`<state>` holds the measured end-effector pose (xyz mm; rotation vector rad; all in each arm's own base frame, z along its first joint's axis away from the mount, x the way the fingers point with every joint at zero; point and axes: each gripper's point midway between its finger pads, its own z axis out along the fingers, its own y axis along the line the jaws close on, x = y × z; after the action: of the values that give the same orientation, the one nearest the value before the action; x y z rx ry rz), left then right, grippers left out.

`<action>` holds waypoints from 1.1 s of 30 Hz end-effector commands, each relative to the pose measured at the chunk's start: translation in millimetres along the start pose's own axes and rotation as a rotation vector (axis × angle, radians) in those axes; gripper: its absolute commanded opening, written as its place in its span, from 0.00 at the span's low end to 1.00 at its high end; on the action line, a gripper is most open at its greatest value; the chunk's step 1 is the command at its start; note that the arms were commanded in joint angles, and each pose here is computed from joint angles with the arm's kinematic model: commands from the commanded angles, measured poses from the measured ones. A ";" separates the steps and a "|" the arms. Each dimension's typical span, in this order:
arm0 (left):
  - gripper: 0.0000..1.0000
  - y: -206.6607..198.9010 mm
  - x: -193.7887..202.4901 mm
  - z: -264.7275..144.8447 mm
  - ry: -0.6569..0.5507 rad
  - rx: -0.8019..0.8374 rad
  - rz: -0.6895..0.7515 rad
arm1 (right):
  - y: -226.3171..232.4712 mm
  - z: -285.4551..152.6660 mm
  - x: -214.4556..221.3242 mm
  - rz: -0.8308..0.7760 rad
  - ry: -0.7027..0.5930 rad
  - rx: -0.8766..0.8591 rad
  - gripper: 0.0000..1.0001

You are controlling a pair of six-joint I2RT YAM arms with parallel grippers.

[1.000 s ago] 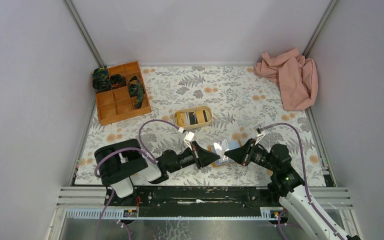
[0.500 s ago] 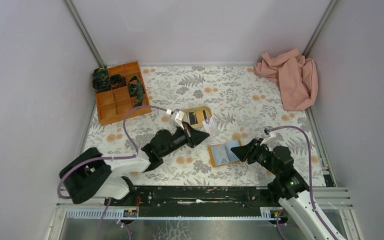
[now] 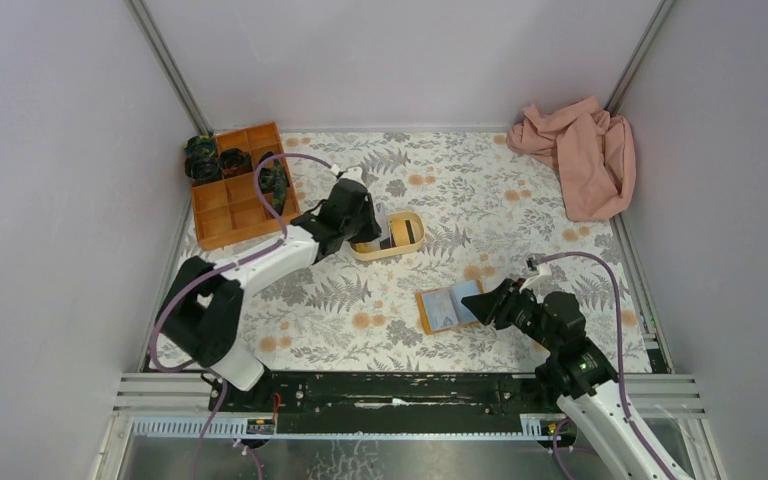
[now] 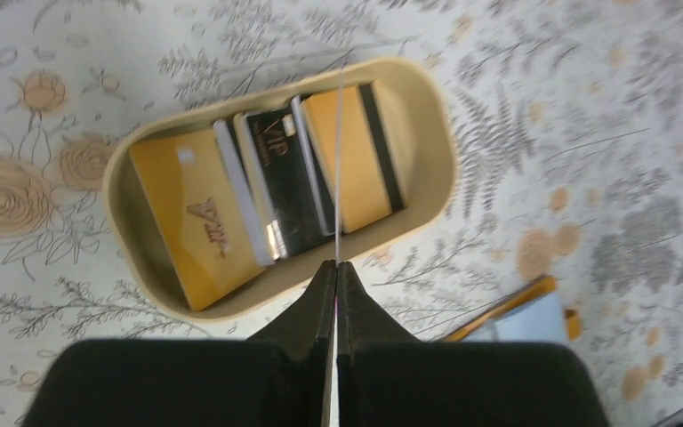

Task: Take the credit cards out of the card holder

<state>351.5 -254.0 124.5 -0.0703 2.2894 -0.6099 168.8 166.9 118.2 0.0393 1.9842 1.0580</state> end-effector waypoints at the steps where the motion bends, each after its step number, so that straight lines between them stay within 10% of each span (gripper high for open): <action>1: 0.00 24.7 25.5 5.3 0.175 -0.088 0.043 | 7.0 -1.5 -5.2 -0.028 -0.022 -0.032 0.45; 24: 0.01 37.3 46.5 44.4 0.316 -0.070 0.009 | 3.0 1.6 -0.4 -0.042 -0.007 -0.031 0.45; 33: 0.22 43.1 38.3 43.3 0.290 -0.100 0.015 | 2.4 2.0 -0.4 -0.045 -0.009 -0.031 0.45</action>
<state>357.3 -251.2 53.4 -0.0163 2.5914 -0.5757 167.6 165.9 109.2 0.0247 2.0002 1.0423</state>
